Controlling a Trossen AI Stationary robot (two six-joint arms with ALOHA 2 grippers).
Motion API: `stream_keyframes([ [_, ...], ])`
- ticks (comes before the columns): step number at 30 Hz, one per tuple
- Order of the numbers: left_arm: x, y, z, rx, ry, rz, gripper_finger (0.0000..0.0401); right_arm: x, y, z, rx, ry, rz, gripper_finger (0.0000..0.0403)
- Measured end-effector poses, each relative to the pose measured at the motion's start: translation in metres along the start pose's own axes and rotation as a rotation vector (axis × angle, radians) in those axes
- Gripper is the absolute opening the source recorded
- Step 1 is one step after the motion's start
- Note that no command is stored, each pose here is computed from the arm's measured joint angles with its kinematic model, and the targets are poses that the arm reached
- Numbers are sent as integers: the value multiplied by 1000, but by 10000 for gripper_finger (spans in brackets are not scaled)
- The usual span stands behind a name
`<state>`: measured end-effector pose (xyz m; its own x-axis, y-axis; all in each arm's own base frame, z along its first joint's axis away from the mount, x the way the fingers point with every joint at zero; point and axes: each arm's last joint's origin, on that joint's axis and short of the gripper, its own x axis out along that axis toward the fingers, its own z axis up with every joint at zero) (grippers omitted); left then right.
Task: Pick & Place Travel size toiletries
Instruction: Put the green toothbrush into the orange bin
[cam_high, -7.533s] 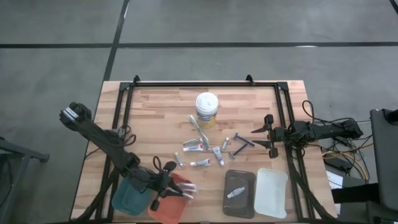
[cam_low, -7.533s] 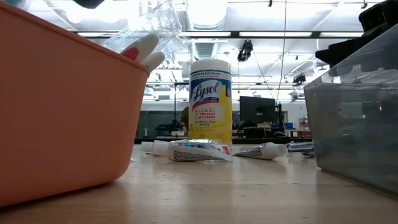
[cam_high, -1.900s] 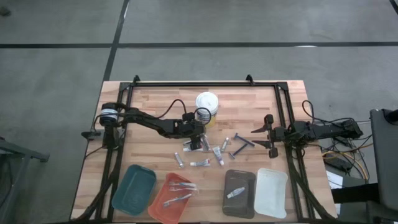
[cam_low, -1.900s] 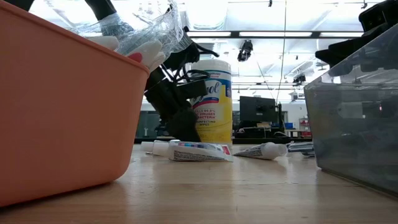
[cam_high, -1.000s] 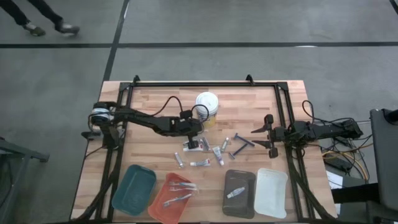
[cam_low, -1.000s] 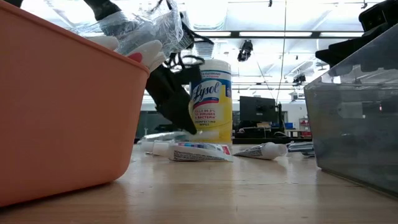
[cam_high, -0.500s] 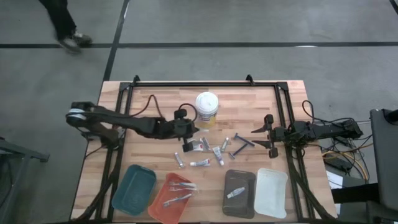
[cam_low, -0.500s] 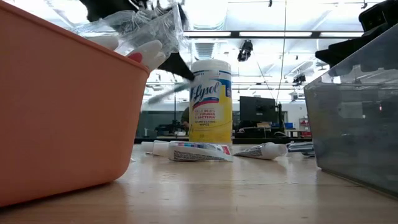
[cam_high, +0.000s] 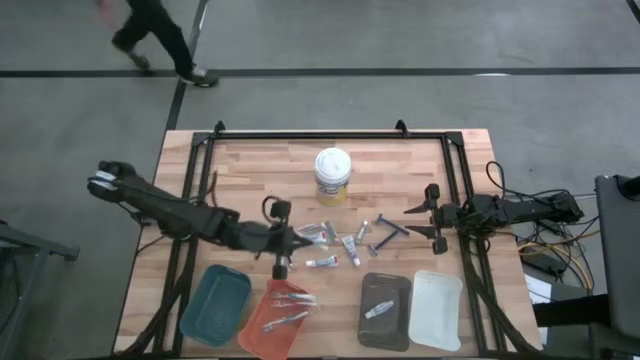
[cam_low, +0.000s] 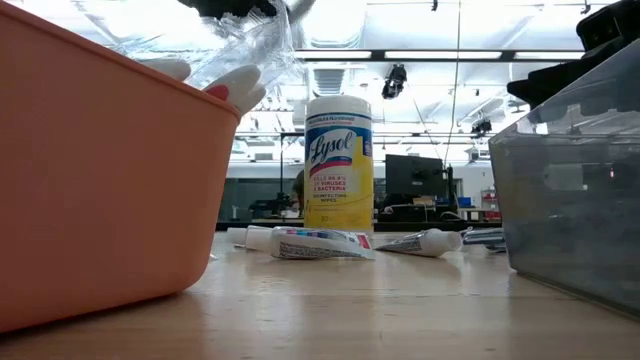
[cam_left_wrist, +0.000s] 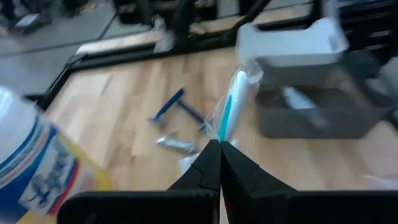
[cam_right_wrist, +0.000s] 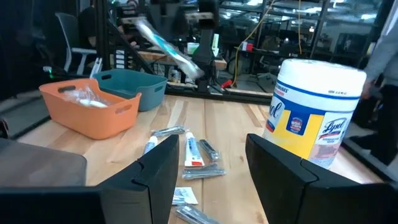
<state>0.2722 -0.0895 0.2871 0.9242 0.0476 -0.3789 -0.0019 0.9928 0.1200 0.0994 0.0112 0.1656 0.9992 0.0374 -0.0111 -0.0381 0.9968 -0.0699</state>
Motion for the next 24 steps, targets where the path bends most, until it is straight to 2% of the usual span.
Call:
stream_keyframes([
  [6,-14,-23,2,28,-34,37,3,0,0,1,130,-6,1,183],
  [17,-24,-44,-2,-81,-22,-89,3,0,0,1,159,-14,1,183],
  [21,-28,-51,-5,-114,-8,-115,3,0,0,1,287,-10,1,183],
  [24,-29,-54,-5,-142,-5,-123,3,0,0,1,272,-14,-6,183],
])
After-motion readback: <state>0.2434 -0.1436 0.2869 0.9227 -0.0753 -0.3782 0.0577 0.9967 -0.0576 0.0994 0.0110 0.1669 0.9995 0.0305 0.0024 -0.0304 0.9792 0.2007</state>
